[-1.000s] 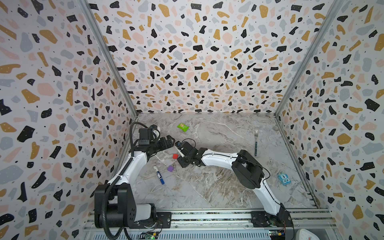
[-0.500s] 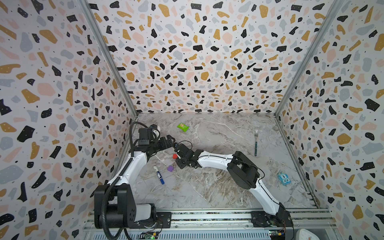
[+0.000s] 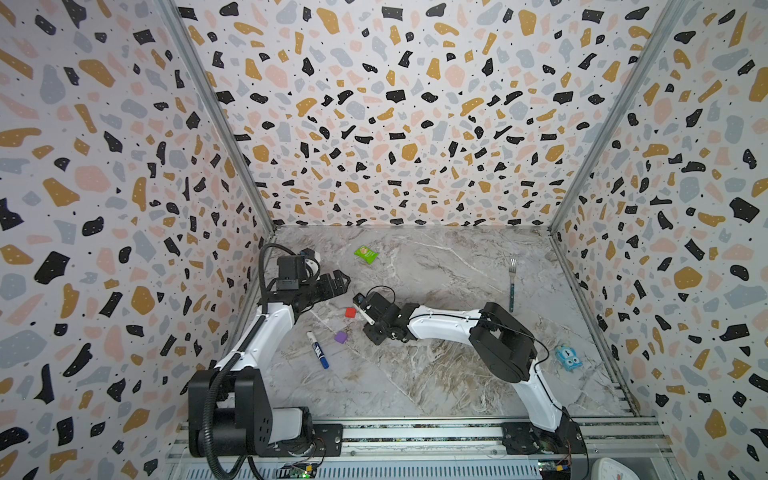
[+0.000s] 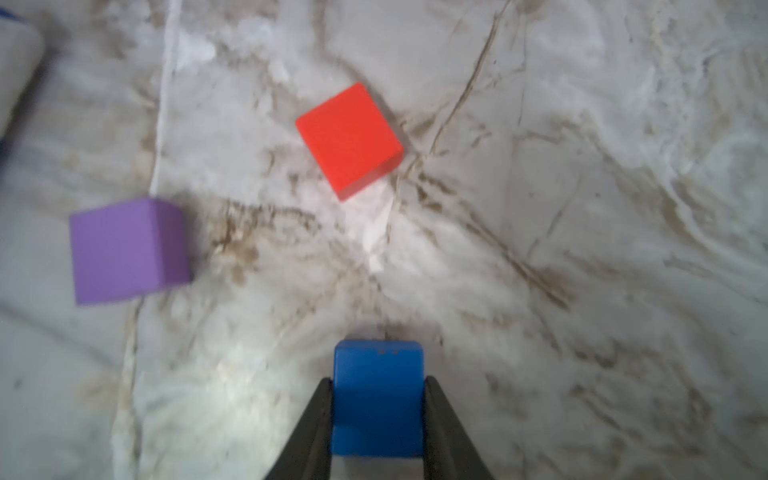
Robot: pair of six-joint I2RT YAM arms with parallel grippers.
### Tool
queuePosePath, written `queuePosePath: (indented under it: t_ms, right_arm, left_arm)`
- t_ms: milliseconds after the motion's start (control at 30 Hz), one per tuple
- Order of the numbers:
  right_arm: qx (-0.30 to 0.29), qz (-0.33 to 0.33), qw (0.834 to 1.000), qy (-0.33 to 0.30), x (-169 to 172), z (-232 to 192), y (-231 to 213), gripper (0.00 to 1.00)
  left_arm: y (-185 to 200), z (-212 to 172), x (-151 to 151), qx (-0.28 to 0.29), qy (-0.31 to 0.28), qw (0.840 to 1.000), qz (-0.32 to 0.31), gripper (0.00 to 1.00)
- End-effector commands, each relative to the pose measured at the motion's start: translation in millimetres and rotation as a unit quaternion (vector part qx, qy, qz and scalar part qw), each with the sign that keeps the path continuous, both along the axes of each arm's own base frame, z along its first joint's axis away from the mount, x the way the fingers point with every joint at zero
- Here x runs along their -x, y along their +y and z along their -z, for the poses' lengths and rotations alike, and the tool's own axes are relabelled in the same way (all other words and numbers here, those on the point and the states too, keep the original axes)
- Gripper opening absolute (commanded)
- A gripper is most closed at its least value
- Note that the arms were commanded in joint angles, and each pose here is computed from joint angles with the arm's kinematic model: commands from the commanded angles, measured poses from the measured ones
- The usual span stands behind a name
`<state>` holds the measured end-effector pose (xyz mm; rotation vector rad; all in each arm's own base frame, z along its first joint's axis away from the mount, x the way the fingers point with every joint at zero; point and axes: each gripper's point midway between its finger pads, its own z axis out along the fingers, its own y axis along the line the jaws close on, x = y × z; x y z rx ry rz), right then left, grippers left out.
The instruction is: Build the wood block tower
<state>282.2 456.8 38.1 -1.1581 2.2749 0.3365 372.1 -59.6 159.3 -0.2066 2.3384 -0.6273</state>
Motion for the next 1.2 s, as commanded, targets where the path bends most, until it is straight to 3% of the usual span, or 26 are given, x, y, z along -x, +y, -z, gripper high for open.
queuePosePath:
  t_ms: [0, 433, 600, 733, 833, 1167]
  right_arm:
    - [-0.005, -0.055, 0.998, -0.008, 21, -27, -10, 0.20]
    - [0.019, -0.111, 0.993, 0.019, 71, -6, -41, 0.22]
    - [0.034, -0.101, 0.994, 0.024, 71, 3, -47, 0.32]
    - [0.037, -0.089, 0.995, 0.031, 72, 3, -51, 0.50]
    - [0.036, -0.083, 0.995, 0.035, 75, 4, -55, 0.55]
    - [0.046, -0.034, 0.998, 0.023, 60, 6, -66, 0.55]
  left_arm:
    - [1, -8, -2, 0.002, -0.017, 1.000, 0.002, 0.99]
    - [0, -4, -2, 0.004, -0.013, 1.000, 0.004, 0.99]
    - [-1, -3, -3, 0.005, -0.011, 1.000, 0.005, 0.99]
    - [-1, -2, -3, 0.006, -0.009, 1.000, 0.005, 0.99]
    - [-1, -3, -3, 0.006, -0.010, 1.000, 0.005, 0.99]
    - [-2, -4, -3, 0.009, -0.011, 1.000, 0.007, 0.99]
